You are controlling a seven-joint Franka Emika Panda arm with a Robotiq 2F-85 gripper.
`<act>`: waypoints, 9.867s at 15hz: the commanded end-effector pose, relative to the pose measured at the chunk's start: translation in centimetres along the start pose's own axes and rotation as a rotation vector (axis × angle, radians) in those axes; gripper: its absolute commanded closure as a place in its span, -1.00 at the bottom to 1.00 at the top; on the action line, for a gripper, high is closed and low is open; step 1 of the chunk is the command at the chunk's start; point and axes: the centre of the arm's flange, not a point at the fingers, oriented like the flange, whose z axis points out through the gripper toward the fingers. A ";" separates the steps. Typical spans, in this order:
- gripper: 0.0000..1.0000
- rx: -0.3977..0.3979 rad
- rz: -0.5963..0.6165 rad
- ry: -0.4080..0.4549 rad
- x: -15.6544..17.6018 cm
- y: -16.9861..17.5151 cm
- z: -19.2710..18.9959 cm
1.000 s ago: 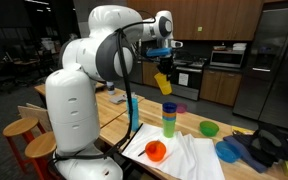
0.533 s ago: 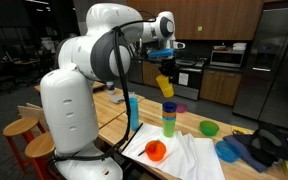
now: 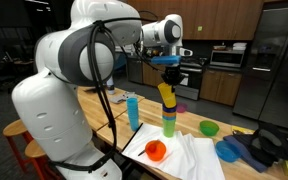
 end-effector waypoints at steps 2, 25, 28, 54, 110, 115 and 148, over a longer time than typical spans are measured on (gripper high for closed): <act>0.98 0.054 -0.019 0.026 -2.8 3.1 2.3; 0.98 0.179 -0.226 -0.005 -2.3 2.5 0.0; 0.98 0.170 -0.197 0.009 -2.3 3.4 -0.7; 0.38 0.144 -0.235 -0.048 6.6 0.0 3.4; -1.00 -0.059 -0.237 -0.141 8.0 -0.9 13.0; -1.00 -0.060 -0.260 -0.105 8.5 -2.8 13.9; 0.92 -0.030 -0.271 -0.115 6.4 -3.6 17.5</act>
